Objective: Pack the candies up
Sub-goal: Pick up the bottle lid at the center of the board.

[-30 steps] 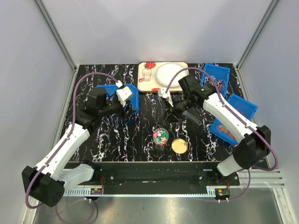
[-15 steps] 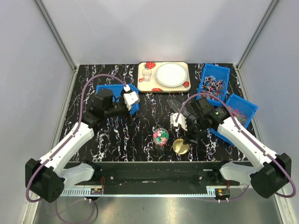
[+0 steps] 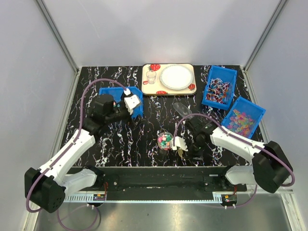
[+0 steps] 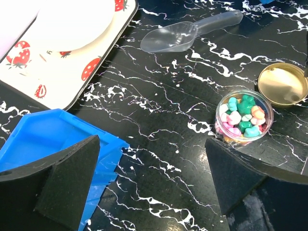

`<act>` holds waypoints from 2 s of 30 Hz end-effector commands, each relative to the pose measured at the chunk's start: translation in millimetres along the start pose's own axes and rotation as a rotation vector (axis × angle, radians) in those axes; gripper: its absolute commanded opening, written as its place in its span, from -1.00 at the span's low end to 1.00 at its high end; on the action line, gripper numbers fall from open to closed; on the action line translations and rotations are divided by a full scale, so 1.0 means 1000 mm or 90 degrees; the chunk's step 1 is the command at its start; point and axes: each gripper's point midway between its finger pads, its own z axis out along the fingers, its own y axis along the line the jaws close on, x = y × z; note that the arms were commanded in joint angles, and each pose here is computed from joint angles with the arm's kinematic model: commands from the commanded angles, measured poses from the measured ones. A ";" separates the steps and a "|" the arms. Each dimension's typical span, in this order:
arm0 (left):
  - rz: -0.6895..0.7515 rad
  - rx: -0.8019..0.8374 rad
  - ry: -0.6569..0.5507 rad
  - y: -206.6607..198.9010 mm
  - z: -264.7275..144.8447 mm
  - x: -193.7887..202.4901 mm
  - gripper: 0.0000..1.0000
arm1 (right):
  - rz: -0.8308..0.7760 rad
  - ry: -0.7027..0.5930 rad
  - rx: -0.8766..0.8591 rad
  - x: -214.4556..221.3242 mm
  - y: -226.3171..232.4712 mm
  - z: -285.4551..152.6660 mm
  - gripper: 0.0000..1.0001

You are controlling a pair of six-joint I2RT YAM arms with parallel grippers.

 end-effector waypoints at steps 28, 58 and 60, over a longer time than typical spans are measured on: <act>-0.012 -0.019 -0.063 0.016 -0.016 -0.015 0.98 | -0.027 0.051 0.024 -0.004 -0.018 0.040 -0.51; 0.290 0.335 -0.244 -0.088 -0.006 -0.015 0.92 | 0.011 -0.271 -0.310 -0.174 0.014 -0.115 -1.00; 0.283 0.367 -0.249 -0.095 -0.006 -0.017 0.86 | 0.009 -0.280 -0.314 -0.179 0.009 -0.113 -1.00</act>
